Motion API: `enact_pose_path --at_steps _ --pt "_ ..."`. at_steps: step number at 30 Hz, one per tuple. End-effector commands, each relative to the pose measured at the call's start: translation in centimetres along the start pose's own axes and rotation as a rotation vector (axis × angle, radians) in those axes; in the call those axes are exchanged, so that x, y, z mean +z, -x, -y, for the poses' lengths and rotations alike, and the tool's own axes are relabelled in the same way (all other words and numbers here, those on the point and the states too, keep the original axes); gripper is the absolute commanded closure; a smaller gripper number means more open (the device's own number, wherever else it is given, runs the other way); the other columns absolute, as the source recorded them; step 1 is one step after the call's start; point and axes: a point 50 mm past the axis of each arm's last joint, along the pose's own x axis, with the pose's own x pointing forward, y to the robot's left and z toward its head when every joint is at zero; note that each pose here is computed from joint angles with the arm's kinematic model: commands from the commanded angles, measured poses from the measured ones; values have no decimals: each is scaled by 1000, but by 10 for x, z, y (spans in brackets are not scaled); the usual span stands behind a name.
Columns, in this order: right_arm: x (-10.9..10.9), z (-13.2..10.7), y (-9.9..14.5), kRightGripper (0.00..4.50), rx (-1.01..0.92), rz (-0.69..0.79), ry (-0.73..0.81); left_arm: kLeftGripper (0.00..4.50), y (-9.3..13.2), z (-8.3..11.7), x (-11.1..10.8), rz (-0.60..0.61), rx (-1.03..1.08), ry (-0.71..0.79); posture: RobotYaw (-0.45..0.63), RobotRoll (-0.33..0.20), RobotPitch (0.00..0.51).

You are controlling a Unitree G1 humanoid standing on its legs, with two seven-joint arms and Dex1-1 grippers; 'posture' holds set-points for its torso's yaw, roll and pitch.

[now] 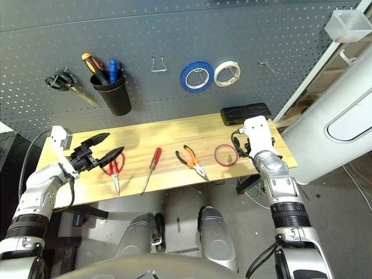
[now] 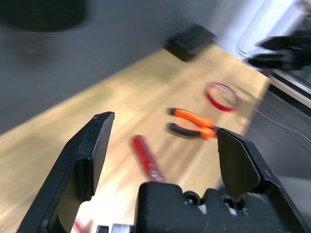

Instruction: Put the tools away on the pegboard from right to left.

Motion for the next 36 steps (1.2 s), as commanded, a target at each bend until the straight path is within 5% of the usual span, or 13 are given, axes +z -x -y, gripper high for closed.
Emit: enact_pose_path --at_steps 1,13,24,36 --pt "2 -11 -4 0 43 -63 -46 65 -4 10 11 -32 -71 -5 -132 0 201" --pt "12 -43 -21 0 125 -332 -190 65 -4 26 37 -93 -158 -22 -121 0 253" --pt "-1 -67 -39 0 146 -435 -218 65 -5 32 41 -95 -149 -22 -91 0 239" --pt "13 -53 -42 4155 31 -310 -174 0 -5 24 36 -88 -103 -33 -99 0 183"
